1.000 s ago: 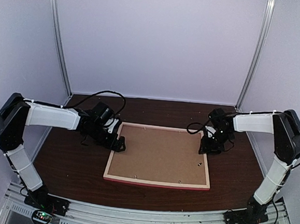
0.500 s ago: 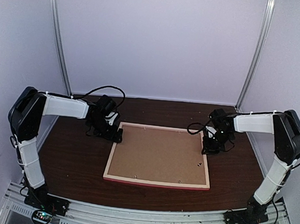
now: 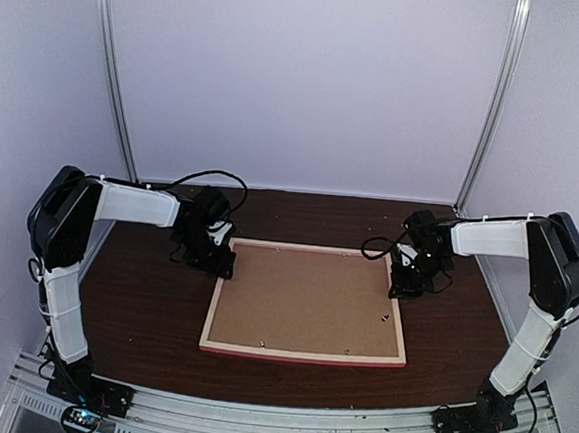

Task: Put the photo into the frame
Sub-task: Press the fastener onto the backboard.

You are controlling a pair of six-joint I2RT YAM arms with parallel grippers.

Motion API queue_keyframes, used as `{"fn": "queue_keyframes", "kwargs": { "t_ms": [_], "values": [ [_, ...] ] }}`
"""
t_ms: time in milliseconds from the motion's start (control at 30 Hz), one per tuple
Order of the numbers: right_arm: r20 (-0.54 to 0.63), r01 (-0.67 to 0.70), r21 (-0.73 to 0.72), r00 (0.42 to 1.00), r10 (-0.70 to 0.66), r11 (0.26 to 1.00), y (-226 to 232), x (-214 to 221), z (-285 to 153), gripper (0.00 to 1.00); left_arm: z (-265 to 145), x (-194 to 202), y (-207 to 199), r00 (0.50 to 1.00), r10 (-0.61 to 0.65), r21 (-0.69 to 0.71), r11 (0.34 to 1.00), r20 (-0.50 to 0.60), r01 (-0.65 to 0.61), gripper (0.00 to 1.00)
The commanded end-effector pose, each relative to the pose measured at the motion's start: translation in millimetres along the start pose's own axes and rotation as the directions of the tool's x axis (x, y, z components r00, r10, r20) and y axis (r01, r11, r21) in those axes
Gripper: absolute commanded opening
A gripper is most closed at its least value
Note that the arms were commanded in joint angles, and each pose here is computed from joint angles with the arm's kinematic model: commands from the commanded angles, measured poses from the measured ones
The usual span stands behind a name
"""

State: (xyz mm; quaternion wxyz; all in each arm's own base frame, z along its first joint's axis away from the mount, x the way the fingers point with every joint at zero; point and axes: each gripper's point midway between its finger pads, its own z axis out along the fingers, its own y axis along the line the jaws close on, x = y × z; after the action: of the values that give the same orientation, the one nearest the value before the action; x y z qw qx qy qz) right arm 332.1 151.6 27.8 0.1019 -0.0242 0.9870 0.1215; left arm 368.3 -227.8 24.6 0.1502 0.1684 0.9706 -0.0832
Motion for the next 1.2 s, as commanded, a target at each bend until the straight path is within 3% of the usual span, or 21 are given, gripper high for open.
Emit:
{"fn": "queue_keyframes", "kwargs": {
  "t_ms": [0, 267, 633, 900, 1167],
  "values": [
    [-0.017, 0.023, 0.015, 1.000, -0.022, 1.000, -6.1, 1.3, 7.2, 0.14, 9.7, 1.9, 11.8, 1.000, -0.014, -0.027, 1.000, -0.025, 0.013, 0.65],
    [-0.026, 0.021, 0.016, 0.999, -0.021, 1.000, -8.2, 1.7, 10.5, 0.14, 15.6, 16.1, 16.9, 0.996, -0.071, -0.004, 0.997, -0.059, 0.071, 0.54],
    [-0.030, 0.020, 0.017, 0.999, -0.020, 1.000, -10.3, 3.1, 11.0, 0.13, 28.9, 49.3, 18.1, 0.974, -0.188, 0.043, 0.980, -0.130, 0.195, 0.51],
    [-0.032, 0.021, 0.018, 0.999, -0.020, 1.000, -11.0, 3.8, 11.3, 0.13, 26.2, 44.7, 18.5, 0.973, -0.205, 0.058, 0.976, -0.110, 0.212, 0.45],
    [-0.016, 0.016, 0.015, 1.000, -0.016, 1.000, -9.9, 0.6, 4.0, 0.14, 6.2, 26.0, 1.5, 0.982, -0.178, 0.159, 0.970, -0.060, 0.185, 0.63]
  ]
}}
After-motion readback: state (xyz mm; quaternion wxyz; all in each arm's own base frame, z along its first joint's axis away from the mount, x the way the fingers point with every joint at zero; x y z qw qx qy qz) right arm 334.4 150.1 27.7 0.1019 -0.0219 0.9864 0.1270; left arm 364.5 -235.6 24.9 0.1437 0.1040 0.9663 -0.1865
